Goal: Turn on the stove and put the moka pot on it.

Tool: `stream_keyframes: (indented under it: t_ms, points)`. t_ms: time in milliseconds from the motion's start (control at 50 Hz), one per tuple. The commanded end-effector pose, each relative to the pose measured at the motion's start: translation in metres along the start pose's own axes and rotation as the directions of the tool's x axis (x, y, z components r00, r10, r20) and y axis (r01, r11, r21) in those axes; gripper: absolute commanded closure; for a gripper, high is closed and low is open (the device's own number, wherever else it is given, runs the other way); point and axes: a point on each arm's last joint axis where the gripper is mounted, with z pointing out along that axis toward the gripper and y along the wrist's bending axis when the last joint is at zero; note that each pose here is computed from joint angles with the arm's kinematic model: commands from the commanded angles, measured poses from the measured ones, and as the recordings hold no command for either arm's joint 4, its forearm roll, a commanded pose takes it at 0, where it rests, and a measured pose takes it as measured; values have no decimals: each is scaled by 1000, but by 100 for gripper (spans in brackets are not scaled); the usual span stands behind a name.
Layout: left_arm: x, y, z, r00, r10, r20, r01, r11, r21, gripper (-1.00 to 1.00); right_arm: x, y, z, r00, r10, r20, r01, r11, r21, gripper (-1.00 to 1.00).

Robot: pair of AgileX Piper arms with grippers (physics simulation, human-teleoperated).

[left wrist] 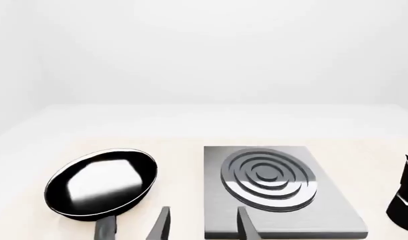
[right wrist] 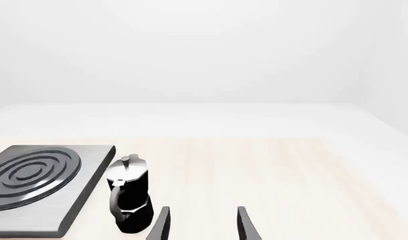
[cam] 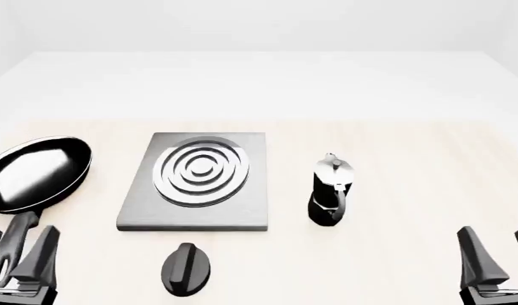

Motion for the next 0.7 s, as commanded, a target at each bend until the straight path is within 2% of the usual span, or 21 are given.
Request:
stream_keyframes:
  t_ms: [20,40,80,120,140,160,200,240,280,300,320,360,380,400,420,460,500,520,540,580,700]
  points:
    - [-9,0,5,999,-42,-18,42,999,5,-100,0,0,0,1000,0,-4,0,1000,-4,-100]
    - [-10,0,9,999,-30,-29,30,1000,-5,-100,0,0,0,1000,-1,-4,1,1000,-4,-100]
    - [-13,-1,22,994,-71,-83,72,997,7,-100,0,0,0,1000,-3,-3,3,1000,-6,-100]
    - [-24,-1,29,994,-36,-102,38,999,8,-100,1,0,0,1000,-4,-7,4,1000,-7,-100]
    - [-31,-4,36,988,-74,-133,80,996,39,-100,1,1,1,1000,-8,-15,8,1000,-12,-100]
    - [-36,-3,42,987,-60,-150,64,998,22,-100,1,1,3,1000,-11,-23,11,1000,-16,-100]
    - [-43,-6,48,984,-53,-170,63,997,51,-100,1,1,4,1000,-9,-21,9,1000,-18,-100]
    - [-54,-7,55,982,-13,-186,25,998,62,-100,1,1,6,1000,-11,-27,10,1000,-21,-100]
    - [-62,-11,71,965,-63,-254,84,994,71,-100,1,2,8,999,-12,-32,11,1000,-24,-100]
    - [-72,-12,72,967,-34,-251,58,995,87,-100,1,2,9,999,-13,-36,12,1000,-24,-100]
    - [-74,-14,77,960,-16,-279,45,994,97,-100,1,2,10,999,-15,-39,14,1000,-27,-100]
    - [-78,-18,83,946,-59,-320,99,989,109,-100,2,2,10,999,-17,-41,16,1000,-27,-100]
    - [-79,-20,85,943,-28,-330,73,989,126,-100,2,2,10,999,-18,-42,16,1000,-27,-100]
    - [-82,-27,86,934,-37,-357,103,981,167,-100,2,2,11,999,-19,-47,18,999,-27,-100]
    - [-83,-28,88,927,-53,-371,122,979,164,-100,2,2,13,999,-19,-50,18,999,-29,-100]
    - [-82,-35,94,904,-45,-426,137,973,187,-100,2,2,14,998,-24,-56,22,999,-34,-100]
    - [-82,-39,97,892,-37,-451,142,969,202,-100,2,2,15,998,-28,-57,26,999,-36,-100]
    - [-78,-44,102,874,-30,-485,150,966,212,-100,2,3,15,998,-32,-58,30,999,-38,-100]
    - [-78,-44,104,864,-52,-500,173,965,198,-100,2,3,14,998,-35,-56,32,999,-38,-100]
    - [-81,-47,107,861,-24,-507,155,964,217,-100,3,3,14,998,-37,-58,35,999,-38,-100]
    - [-81,-61,122,811,-20,-585,188,955,228,-100,3,3,15,997,-43,-60,41,998,-38,-100]
